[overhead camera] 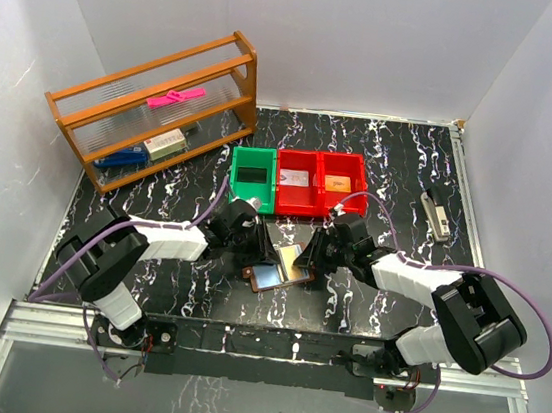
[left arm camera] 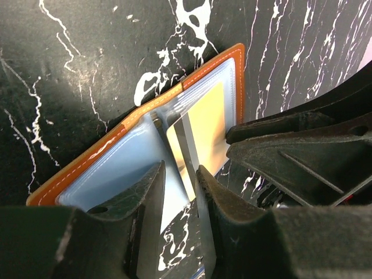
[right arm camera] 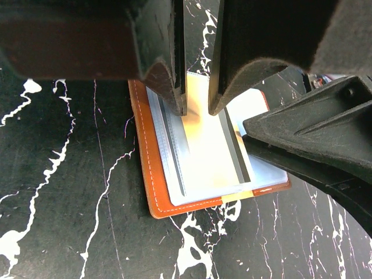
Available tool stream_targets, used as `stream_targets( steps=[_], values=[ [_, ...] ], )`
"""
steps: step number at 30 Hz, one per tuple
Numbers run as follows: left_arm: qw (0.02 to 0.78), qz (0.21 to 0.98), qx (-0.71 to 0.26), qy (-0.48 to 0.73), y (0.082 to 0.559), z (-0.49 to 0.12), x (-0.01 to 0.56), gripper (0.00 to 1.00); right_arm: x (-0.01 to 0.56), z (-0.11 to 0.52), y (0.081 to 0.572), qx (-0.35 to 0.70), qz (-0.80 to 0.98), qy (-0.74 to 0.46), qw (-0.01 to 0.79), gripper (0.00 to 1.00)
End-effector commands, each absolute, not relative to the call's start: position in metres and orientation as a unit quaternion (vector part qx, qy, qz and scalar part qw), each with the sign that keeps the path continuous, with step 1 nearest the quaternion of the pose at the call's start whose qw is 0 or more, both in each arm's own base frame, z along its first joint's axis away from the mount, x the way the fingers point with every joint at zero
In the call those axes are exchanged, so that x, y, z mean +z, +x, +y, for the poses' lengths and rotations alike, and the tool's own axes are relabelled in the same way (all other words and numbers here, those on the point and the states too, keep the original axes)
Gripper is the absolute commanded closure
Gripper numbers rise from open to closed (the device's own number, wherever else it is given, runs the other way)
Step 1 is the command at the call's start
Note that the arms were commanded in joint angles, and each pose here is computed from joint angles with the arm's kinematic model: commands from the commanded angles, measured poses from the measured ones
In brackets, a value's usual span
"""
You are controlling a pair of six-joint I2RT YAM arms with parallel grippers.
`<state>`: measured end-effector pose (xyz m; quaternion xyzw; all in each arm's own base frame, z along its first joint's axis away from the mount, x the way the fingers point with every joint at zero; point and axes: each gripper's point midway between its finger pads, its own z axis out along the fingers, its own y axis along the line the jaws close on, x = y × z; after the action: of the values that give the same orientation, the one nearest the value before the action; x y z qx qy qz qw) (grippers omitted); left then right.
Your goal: Take the credit cards out of the card holder
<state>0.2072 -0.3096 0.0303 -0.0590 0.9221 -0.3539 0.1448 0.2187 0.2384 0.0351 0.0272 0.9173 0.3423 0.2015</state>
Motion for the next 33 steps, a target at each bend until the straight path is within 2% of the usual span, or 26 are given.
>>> stream_targets(
  steps=[1,9,17,33],
  values=[
    [0.146,0.914,-0.374,-0.062,0.208,-0.317,0.032,0.74,0.011,0.222,0.204,0.301,0.935,0.033,0.183,0.79],
    [0.128,0.914,-0.379,-0.063,0.203,-0.319,0.023,0.80,0.010,0.222,0.204,0.300,0.936,0.034,0.181,0.79],
    [0.139,0.913,-0.379,-0.056,0.205,-0.319,0.027,1.00,0.008,0.220,0.203,0.297,0.937,0.035,0.181,0.78],
    [0.132,0.933,-0.331,-0.043,0.187,-0.291,0.024,1.00,0.008,0.218,0.209,0.283,0.940,0.041,0.188,0.76]
  ],
)
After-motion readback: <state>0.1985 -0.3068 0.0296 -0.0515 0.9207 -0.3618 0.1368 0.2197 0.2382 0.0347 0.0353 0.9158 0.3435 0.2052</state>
